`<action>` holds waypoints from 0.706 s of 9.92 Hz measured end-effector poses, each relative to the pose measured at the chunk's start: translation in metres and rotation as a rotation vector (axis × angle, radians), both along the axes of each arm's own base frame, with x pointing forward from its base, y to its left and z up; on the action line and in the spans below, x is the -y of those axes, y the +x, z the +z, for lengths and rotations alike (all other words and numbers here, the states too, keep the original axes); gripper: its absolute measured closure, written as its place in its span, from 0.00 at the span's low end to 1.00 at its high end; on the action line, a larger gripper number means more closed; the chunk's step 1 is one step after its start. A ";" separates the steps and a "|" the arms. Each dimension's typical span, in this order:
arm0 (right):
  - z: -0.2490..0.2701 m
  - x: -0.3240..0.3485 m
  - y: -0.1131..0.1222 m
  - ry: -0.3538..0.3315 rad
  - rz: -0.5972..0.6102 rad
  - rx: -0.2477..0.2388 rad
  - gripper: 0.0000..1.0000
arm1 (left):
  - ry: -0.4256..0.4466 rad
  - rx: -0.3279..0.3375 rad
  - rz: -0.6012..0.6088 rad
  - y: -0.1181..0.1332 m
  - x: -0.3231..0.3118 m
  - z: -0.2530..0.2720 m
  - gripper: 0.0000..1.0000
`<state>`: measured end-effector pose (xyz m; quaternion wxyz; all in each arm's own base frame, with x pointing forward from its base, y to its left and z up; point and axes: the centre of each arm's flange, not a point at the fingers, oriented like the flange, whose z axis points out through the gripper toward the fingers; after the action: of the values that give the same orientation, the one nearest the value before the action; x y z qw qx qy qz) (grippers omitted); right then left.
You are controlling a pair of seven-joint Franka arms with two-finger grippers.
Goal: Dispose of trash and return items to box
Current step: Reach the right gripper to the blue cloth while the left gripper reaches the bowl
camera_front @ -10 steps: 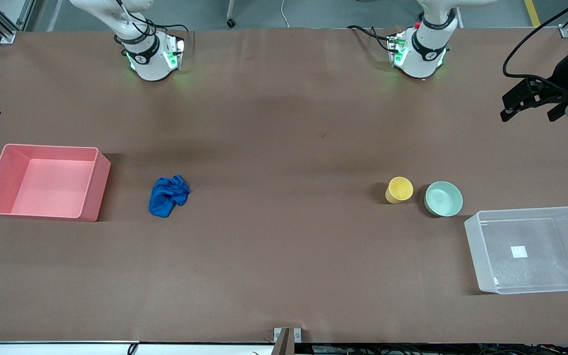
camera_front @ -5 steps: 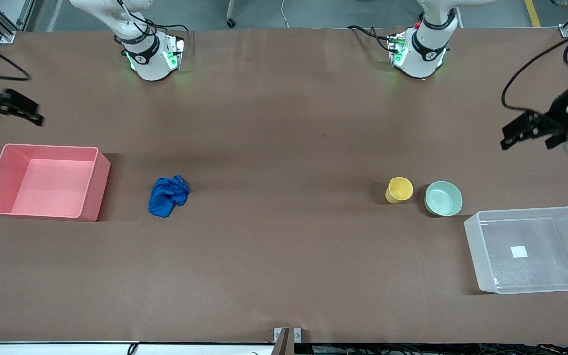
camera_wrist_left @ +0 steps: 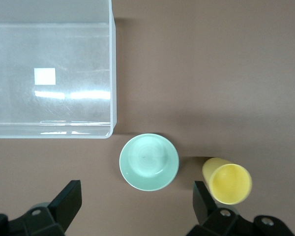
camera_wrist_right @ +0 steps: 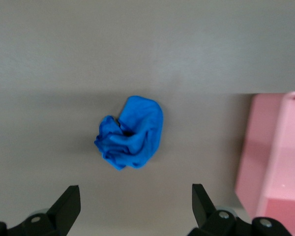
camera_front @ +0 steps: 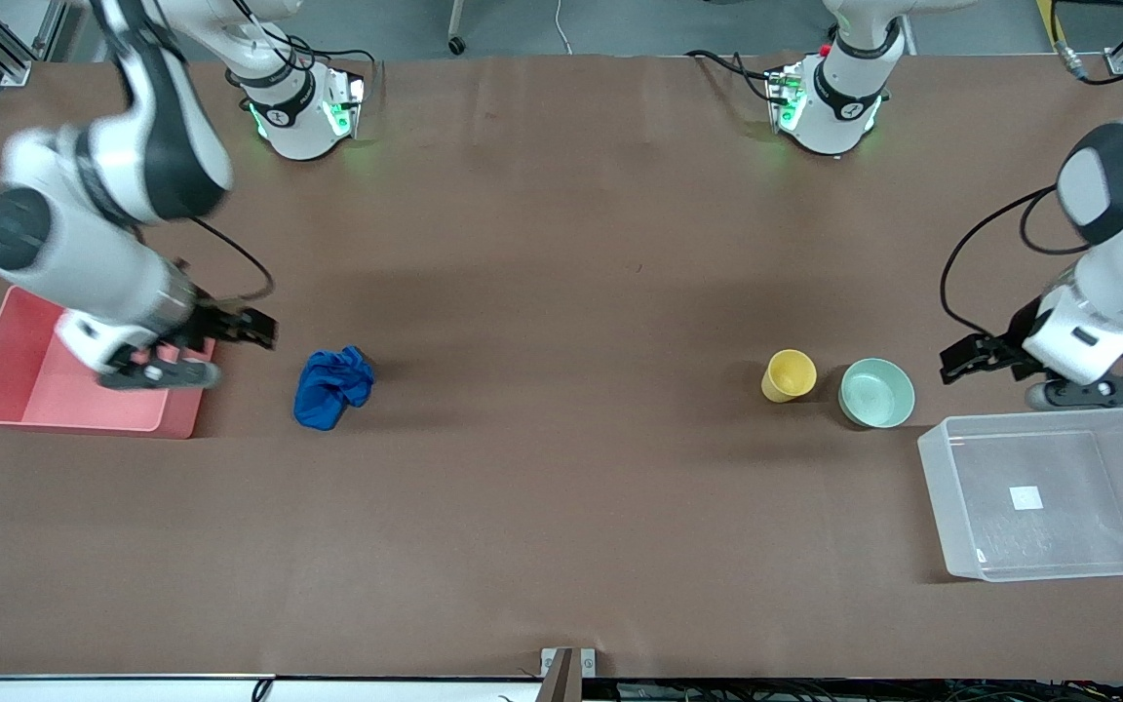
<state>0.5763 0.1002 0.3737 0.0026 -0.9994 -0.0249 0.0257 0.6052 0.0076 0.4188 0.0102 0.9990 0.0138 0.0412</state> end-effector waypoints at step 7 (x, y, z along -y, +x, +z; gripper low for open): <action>-0.170 -0.021 -0.024 -0.029 0.109 0.036 0.00 | -0.003 0.018 0.014 -0.014 -0.019 -0.168 0.00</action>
<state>0.5525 0.1215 0.2042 -0.0136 -0.9968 -0.0788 0.0081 0.5916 0.0261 0.2509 0.0115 0.9984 0.0208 0.0503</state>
